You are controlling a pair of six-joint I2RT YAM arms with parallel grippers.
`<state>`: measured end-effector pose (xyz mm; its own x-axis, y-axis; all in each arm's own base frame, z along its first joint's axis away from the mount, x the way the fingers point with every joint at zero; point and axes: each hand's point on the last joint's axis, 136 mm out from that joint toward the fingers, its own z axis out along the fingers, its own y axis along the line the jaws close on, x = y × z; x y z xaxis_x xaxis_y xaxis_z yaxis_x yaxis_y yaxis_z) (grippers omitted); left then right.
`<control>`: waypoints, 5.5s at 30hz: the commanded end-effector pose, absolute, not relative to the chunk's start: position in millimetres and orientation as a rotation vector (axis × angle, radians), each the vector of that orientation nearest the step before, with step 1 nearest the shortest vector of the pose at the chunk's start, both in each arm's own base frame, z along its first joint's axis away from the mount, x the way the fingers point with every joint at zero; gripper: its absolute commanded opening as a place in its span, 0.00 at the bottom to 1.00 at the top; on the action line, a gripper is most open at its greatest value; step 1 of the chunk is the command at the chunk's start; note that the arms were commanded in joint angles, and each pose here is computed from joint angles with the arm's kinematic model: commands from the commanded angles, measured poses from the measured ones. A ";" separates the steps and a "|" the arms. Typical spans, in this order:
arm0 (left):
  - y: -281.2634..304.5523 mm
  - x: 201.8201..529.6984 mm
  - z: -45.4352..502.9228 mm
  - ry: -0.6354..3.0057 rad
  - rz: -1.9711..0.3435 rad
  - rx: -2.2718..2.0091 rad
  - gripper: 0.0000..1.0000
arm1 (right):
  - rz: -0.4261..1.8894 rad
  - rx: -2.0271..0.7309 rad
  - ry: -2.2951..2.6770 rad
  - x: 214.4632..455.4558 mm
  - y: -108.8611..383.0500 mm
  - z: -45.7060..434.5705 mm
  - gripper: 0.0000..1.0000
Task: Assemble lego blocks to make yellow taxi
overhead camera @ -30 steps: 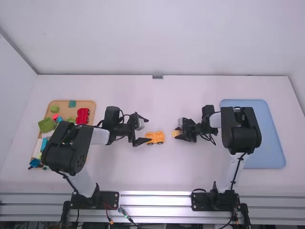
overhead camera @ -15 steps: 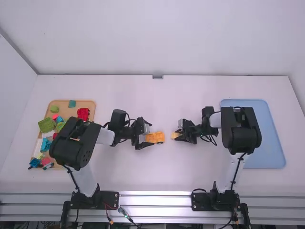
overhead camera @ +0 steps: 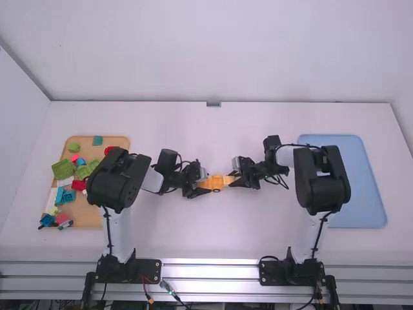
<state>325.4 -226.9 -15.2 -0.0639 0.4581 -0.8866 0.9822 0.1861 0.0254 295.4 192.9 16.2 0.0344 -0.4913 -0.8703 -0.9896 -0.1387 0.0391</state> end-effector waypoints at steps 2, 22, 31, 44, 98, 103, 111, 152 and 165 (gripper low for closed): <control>-233.6 317.8 -22.4 1.658 -0.832 1.412 0.65 | 1.043 -1.696 1.508 297.1 210.7 27.0 0.16; -229.9 316.1 -26.8 1.637 -0.798 1.460 0.56 | 1.015 -1.718 1.610 299.4 231.1 17.0 0.12; -229.5 316.2 -28.0 1.654 -0.804 1.459 0.58 | 1.013 -1.705 1.609 298.0 232.2 13.2 0.11; -229.6 316.6 -27.7 1.655 -0.805 1.457 0.58 | 0.938 -1.650 1.694 300.4 230.6 -0.2 0.10; -229.1 314.7 -29.0 1.666 -0.813 1.457 0.59 | 0.757 -1.599 1.720 303.4 218.0 -5.7 0.55; -228.9 314.5 -29.4 1.669 -0.814 1.457 0.59 | 0.803 -1.563 1.655 306.5 226.5 8.4 0.58; -229.1 314.7 -29.1 1.667 -0.813 1.458 0.59 | 0.845 -1.548 1.436 302.2 224.8 67.6 0.54; -229.3 315.5 -28.5 1.663 -0.810 1.457 0.56 | 0.764 -1.641 1.950 278.5 209.2 -40.8 0.00; -229.2 315.6 -28.5 1.662 -0.809 1.457 0.59 | 0.998 -1.509 1.454 304.9 224.4 48.5 0.11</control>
<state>319.8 -232.8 -16.9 -0.0168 0.4774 -0.8785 0.9902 0.1298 0.0516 300.5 220.6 20.2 -0.0433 -0.4784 -0.8771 -0.9990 0.0289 0.0335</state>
